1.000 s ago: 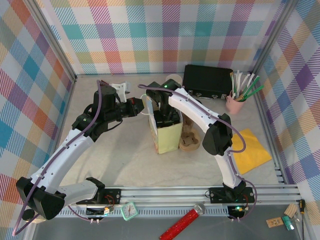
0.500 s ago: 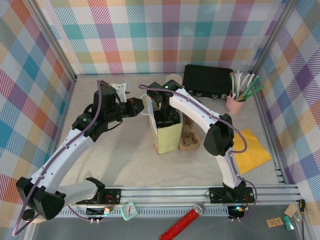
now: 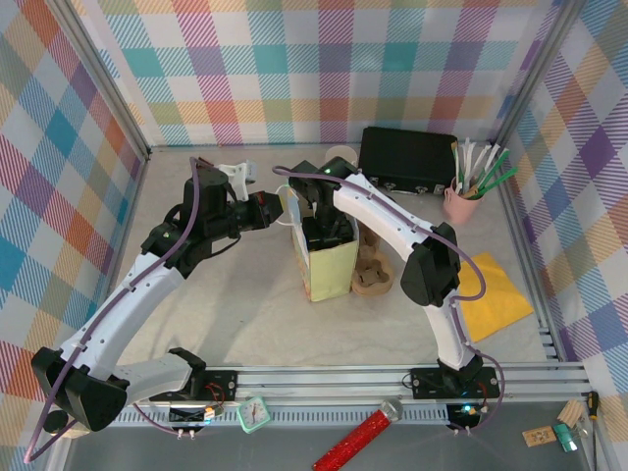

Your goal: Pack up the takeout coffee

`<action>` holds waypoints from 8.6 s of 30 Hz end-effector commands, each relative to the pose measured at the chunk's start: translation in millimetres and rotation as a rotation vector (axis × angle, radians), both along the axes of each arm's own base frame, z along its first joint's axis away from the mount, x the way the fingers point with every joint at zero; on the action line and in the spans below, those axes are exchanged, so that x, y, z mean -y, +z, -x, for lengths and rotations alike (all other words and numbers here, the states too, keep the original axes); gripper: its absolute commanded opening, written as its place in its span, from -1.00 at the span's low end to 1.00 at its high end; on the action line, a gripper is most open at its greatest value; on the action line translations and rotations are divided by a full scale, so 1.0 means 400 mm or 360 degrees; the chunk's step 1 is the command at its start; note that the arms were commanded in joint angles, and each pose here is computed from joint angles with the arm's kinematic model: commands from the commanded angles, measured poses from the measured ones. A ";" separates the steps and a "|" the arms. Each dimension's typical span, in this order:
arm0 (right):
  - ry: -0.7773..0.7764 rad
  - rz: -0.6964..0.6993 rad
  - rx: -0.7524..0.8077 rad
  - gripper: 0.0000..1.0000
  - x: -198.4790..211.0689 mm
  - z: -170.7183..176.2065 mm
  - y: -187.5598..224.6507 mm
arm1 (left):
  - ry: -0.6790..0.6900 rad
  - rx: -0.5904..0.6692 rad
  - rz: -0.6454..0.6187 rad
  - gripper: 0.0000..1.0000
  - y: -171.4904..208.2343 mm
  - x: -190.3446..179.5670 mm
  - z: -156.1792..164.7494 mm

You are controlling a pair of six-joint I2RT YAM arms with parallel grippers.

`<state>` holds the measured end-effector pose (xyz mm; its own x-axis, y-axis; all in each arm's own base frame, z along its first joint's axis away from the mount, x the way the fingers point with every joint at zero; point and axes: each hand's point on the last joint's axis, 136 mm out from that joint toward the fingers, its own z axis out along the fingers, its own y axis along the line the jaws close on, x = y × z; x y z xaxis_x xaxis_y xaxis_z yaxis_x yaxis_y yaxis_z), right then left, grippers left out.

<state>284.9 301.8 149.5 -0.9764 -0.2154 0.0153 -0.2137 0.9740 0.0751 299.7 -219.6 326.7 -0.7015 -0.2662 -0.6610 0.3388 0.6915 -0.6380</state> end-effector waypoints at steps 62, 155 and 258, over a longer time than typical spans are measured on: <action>0.0012 0.0052 -0.0111 0.27 0.014 0.009 -0.091 | -0.0038 -0.0009 0.0018 -1.00 0.011 0.019 0.005; -0.0060 -0.0107 0.0081 0.60 -0.007 -0.014 0.105 | -0.0029 -0.0005 0.0010 -1.00 0.011 0.017 0.002; -0.1188 -0.0149 0.0878 -0.12 0.920 -0.297 0.206 | 0.0173 0.0150 -0.0303 0.99 0.226 -0.052 -0.062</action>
